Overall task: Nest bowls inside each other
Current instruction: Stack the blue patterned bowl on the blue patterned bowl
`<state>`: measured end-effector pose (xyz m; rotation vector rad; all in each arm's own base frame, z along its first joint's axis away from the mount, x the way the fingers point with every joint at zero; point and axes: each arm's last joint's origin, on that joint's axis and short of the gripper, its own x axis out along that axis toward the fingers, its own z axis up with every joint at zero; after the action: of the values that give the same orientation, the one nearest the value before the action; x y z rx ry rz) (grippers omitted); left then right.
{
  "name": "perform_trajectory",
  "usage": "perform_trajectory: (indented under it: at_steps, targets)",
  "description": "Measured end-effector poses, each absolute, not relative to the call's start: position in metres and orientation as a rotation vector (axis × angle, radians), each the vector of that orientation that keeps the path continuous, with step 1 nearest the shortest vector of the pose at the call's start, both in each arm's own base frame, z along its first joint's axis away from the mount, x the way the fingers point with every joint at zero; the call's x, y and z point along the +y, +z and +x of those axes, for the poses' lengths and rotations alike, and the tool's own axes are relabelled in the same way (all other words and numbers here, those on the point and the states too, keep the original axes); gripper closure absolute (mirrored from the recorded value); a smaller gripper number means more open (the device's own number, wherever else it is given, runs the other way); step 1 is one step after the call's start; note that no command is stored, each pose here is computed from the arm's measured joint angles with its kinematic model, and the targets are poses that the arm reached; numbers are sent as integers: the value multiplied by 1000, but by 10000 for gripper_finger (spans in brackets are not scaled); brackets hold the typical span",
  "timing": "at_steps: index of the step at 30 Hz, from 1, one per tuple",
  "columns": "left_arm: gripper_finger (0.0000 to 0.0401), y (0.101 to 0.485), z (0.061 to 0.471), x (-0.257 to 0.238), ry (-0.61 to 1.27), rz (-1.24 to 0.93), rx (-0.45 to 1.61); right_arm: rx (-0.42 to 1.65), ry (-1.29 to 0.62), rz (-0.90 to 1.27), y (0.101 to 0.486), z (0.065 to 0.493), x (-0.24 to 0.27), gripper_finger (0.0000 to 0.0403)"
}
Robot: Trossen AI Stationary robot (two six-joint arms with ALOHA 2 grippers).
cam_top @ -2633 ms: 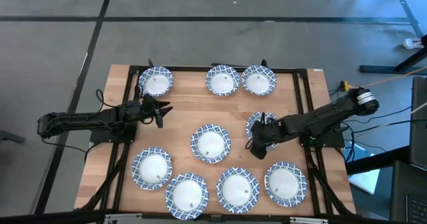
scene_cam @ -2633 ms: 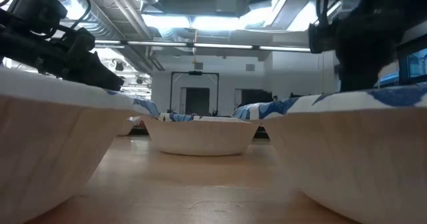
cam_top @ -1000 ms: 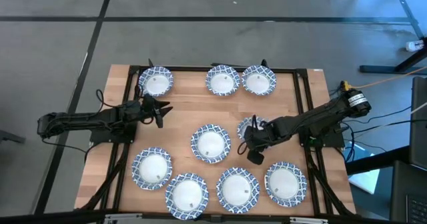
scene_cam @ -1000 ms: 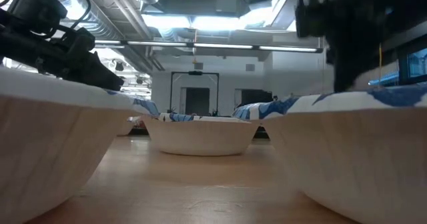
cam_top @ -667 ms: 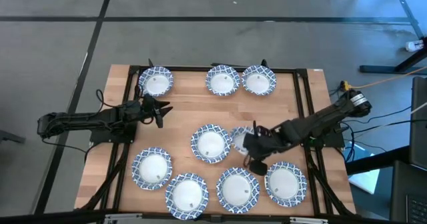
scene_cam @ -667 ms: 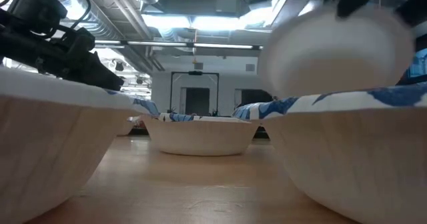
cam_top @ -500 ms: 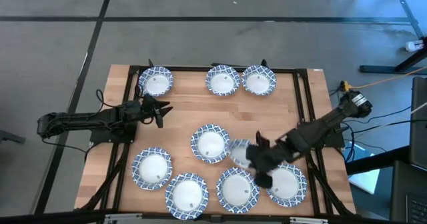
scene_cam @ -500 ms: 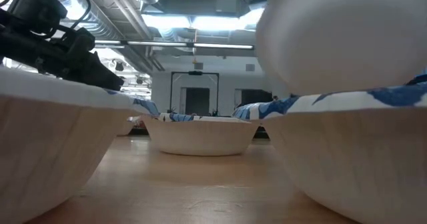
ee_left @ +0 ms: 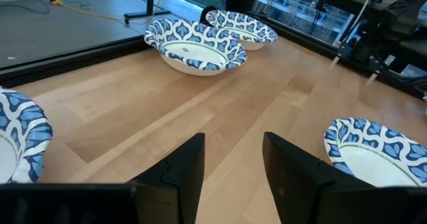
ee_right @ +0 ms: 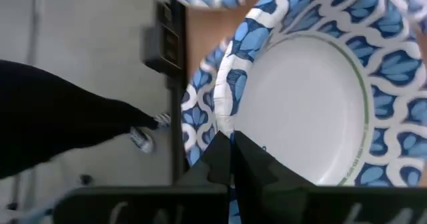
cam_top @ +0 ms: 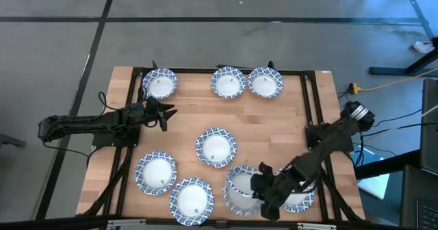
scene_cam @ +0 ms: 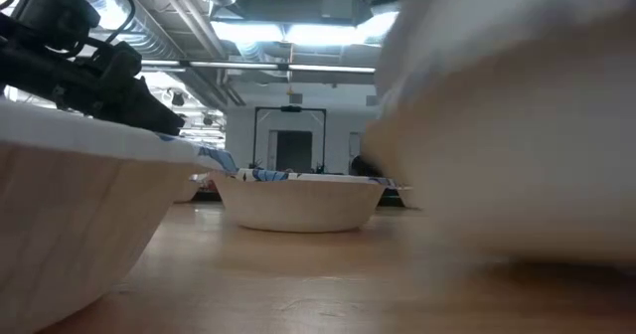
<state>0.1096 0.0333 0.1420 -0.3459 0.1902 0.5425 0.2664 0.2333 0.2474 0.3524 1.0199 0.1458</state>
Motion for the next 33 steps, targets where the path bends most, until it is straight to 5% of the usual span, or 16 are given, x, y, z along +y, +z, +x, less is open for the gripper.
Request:
perform_trajectory:
  at_steps: [16, 23, 33]
  targets:
    - [255, 142, 110, 33, 541, -348, 190, 1134, 71, 316, 208, 277, 239, 381]
    - [255, 142, 110, 33, 541, -348, 190, 1172, 195, 322, 209, 277, 244, 375]
    - [255, 142, 110, 33, 542, -349, 190, 1169, 165, 335, 209, 277, 242, 306]
